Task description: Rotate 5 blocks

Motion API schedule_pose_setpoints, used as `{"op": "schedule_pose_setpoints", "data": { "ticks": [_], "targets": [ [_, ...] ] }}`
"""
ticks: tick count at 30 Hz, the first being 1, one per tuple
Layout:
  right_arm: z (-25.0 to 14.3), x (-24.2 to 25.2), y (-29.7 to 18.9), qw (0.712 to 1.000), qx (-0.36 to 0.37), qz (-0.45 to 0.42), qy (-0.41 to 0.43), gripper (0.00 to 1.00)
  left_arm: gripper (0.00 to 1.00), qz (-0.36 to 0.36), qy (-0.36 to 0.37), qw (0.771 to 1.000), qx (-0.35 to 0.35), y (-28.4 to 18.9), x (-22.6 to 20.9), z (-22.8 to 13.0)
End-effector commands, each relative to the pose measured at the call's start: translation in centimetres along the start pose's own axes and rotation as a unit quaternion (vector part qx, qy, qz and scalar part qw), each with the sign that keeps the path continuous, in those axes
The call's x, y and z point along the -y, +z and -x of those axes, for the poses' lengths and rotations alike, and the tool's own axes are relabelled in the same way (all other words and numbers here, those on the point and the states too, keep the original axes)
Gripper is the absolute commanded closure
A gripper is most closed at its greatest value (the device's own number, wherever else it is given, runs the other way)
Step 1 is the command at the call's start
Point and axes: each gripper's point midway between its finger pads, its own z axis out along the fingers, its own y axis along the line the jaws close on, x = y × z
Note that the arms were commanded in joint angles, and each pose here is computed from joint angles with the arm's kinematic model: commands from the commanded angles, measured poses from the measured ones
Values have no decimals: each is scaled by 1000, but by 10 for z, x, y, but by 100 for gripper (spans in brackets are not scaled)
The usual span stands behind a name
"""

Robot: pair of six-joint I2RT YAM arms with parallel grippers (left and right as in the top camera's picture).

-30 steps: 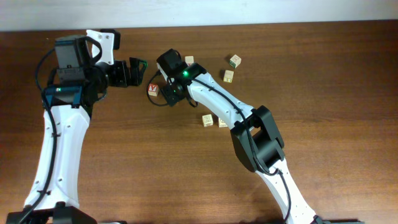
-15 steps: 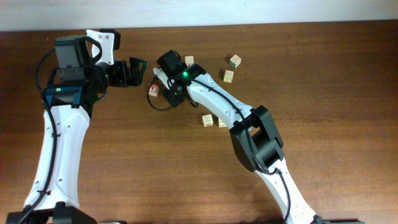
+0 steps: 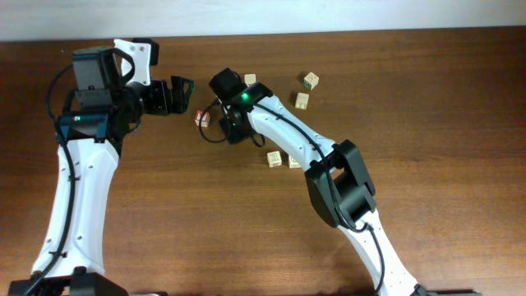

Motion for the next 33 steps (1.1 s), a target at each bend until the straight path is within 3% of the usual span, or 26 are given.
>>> {"op": "schedule_pose_setpoints", "data": {
  "ticks": [1, 5, 12, 33],
  "targets": [
    [-2, 1, -58, 990, 2, -4, 138, 66, 1, -4, 12, 1000, 8, -2, 3, 7],
    [-46, 5, -59, 979, -81, -36, 181, 74, 1, -4, 12, 1000, 8, -2, 3, 7],
    [-68, 4, -48, 974, -105, -76, 188, 83, 1, -4, 12, 1000, 8, -2, 3, 7],
    [-83, 10, -34, 972, -114, -107, 178, 69, 1, -4, 12, 1000, 8, -2, 3, 7]
  ]
}}
